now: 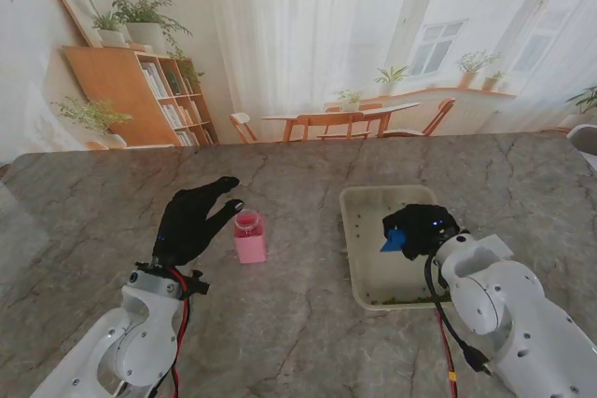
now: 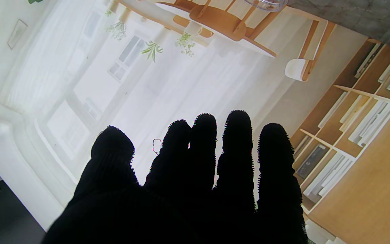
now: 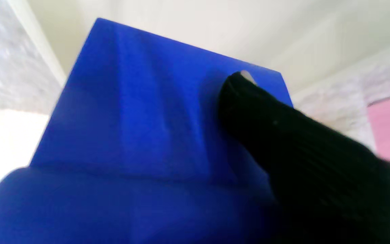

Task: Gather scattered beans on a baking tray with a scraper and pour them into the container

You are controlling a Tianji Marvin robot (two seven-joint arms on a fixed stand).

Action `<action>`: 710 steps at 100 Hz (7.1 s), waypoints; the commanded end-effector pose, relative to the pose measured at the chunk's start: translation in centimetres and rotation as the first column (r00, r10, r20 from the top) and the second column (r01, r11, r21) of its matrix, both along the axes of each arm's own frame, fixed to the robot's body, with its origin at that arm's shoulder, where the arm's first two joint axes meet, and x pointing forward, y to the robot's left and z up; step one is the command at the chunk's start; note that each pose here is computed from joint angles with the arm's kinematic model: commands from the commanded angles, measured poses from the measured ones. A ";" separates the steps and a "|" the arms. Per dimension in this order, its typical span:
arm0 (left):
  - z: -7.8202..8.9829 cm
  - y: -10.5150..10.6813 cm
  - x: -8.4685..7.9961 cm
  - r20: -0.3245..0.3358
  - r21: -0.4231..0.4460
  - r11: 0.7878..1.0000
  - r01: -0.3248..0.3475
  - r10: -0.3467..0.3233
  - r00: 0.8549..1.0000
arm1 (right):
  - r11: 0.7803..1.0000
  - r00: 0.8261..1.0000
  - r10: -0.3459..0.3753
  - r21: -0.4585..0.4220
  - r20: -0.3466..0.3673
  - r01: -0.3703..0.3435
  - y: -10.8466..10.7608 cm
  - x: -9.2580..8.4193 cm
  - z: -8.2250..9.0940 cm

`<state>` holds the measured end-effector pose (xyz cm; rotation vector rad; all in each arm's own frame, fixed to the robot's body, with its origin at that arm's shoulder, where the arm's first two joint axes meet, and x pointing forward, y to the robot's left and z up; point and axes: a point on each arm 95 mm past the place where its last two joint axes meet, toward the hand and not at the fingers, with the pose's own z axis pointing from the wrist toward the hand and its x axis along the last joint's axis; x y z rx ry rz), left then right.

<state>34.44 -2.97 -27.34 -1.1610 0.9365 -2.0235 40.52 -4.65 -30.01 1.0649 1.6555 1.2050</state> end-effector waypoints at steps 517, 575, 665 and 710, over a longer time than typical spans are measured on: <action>-0.2 0.6 -0.8 -0.028 -0.015 0.999 -0.050 0.049 0.998 | 0.999 0.973 -0.004 -0.040 0.231 0.014 1.2 3.1 6.2; -0.5 -0.2 -0.2 -0.054 0.013 1.000 -0.015 0.016 0.998 | 0.923 0.925 -0.380 0.062 0.013 0.379 -4.8 9.4 5.9; -1.1 -2.2 1.3 -0.100 0.066 0.995 0.072 -0.065 0.993 | 0.534 0.582 -0.754 0.231 -0.304 0.813 -11.6 12.2 -0.8; -1.2 -2.3 1.6 -0.127 0.082 0.993 0.082 -0.071 0.989 | 0.631 0.671 -0.668 0.232 -0.322 0.740 -10.1 14.6 -1.2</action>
